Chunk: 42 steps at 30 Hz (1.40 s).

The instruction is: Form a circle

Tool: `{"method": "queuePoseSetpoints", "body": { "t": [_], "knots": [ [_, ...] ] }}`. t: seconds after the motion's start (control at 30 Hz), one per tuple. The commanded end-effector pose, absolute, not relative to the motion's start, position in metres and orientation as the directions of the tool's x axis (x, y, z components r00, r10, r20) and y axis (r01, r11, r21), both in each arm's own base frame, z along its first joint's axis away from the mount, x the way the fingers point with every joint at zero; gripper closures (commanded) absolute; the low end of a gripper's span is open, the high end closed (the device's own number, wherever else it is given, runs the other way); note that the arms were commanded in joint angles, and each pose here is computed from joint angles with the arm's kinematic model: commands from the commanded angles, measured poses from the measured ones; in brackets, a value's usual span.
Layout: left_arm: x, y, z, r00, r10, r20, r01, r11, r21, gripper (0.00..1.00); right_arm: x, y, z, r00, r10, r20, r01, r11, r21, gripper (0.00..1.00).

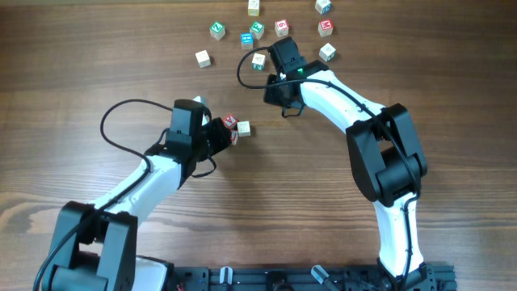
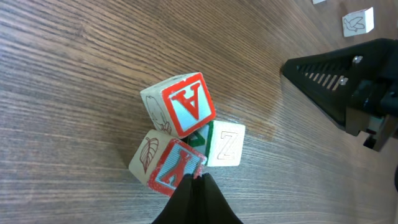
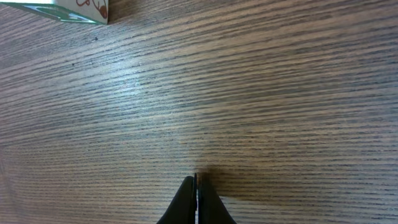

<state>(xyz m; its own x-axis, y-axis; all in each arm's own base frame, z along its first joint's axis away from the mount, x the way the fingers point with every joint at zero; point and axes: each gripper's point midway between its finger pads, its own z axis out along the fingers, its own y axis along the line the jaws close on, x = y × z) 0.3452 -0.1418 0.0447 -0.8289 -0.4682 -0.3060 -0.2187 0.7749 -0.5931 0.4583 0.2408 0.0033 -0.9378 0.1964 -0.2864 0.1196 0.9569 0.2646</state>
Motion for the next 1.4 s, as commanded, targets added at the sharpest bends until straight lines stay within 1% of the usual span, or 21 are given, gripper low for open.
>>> {"method": "queuePoseSetpoints", "body": {
  "t": [0.0,0.2,0.6,0.73,1.37],
  "knots": [
    [0.347,-0.141,0.042,-0.827,-0.454,-0.332,-0.201,0.789,-0.58,0.96,0.464,0.237,0.001,-0.931,0.216,-0.295,0.142,0.957,0.253,0.95],
    [0.345,-0.15,0.042,-0.834,-0.433,-0.343,-0.178,0.799,-0.575,0.96,0.464,0.237,0.001,-0.931,0.216,-0.295,0.142,0.957,0.253,0.95],
    [0.347,-0.142,0.038,-0.817,-0.441,-0.37,-0.204,0.823,-0.531,0.96,0.464,0.237,0.001,-0.931,0.216,-0.295,0.142,0.957,0.253,0.96],
    [0.346,-0.142,0.027,-0.824,-0.442,-0.354,-0.218,0.824,-0.523,0.96,0.464,0.237,0.001,-0.931,0.216,-0.295,0.142,0.957,0.253,0.96],
    [0.348,-0.153,0.032,-0.834,-0.436,-0.34,-0.186,0.8,-0.57,0.96,0.464,0.237,0.001,-0.931,0.216,-0.295,0.142,0.957,0.253,0.96]
  ]
}}
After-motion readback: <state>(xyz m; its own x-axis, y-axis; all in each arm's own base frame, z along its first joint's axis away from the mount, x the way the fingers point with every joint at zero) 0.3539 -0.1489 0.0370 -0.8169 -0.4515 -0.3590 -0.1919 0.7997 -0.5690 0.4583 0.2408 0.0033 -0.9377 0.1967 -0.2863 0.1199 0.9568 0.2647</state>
